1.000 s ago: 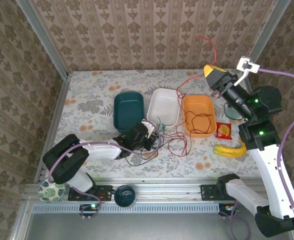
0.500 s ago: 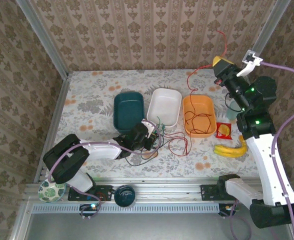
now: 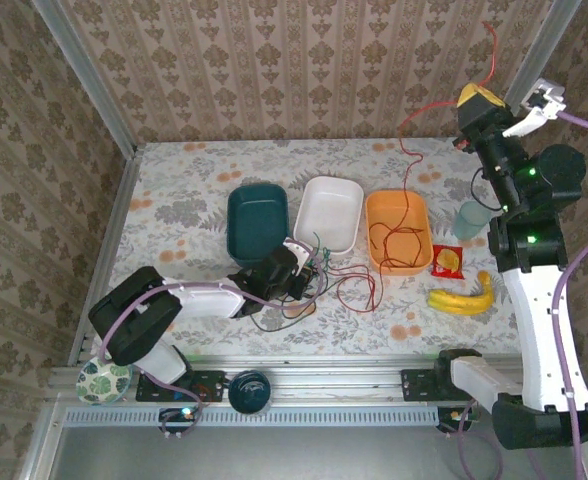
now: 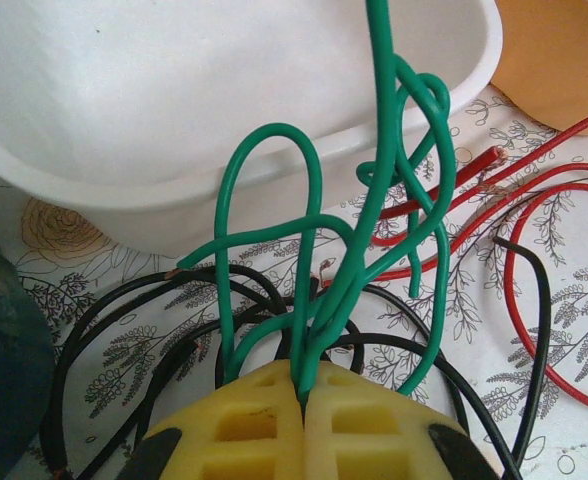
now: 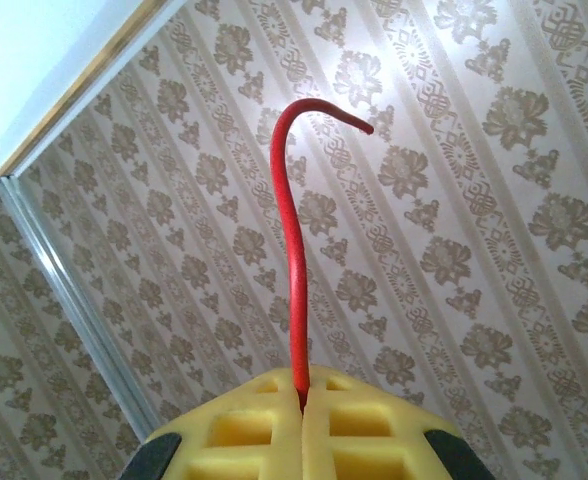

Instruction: Untangle the cables

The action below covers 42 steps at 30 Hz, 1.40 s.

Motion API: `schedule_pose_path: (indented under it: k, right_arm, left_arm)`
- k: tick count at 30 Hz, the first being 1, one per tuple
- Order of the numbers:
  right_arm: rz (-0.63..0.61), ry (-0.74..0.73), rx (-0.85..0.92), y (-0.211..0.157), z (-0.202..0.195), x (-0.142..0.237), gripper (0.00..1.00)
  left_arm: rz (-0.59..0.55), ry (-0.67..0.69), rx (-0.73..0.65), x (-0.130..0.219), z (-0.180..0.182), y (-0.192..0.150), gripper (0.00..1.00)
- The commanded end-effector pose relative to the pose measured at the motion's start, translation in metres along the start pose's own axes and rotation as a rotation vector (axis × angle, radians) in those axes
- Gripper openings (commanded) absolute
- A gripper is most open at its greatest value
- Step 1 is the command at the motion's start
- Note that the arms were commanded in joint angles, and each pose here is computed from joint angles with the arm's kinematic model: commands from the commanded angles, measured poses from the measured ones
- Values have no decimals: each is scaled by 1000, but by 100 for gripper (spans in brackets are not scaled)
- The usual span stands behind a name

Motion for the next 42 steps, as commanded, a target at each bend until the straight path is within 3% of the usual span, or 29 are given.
schedule_pose_path:
  k: [1,5,9,13,20,23,31,39,40,42]
  right_arm:
    - [2,-23,10,-2,-8,-6,0]
    - [65,-27,-24,-19,-19,-15,0]
    - [123,-122,-21,-45,-42,-14,0]
    - [237,-299,-50,-94,-79,-2,0]
    - [390,-693,49,-200,-130,56,0]
    - [485,-776,11,-238,-150,75,0]
    - [722,-901,-4,-296,-180,88,0]
    - [1011,-903,-88,-347,-196,80,0]
    - [1029,-895,-100,-350,-195,78,3]
    - [1048,-883,-112,-351,-193,75,25]
  left_arm:
    - [99,39,-3,-6,3,-24,0]
    - [98,38,-8,-6,3,-23,0]
    - [100,38,-10,-7,2,-23,0]
    - [102,37,-16,-8,1,-24,0]
    - [107,32,-24,-11,-1,-22,0]
    - [112,31,-28,-12,-2,-22,0]
    - [114,34,-36,-11,-3,-21,0]
    - [106,42,-42,-9,-5,-18,0]
    - [104,45,-42,-9,-4,-18,0]
    - [104,48,-41,-8,-4,-18,0]
Point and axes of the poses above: each hand's point on the last joint's axis, 136 mm out from that joint toward the fingers, its own x axis back along the fingers, its own z axis along the line the jaws close on, y = z × x, the point moved 6 cm from there along x, back along the fingers, and after that the axes turned 1 degree about -x, right-handed, at the moved point
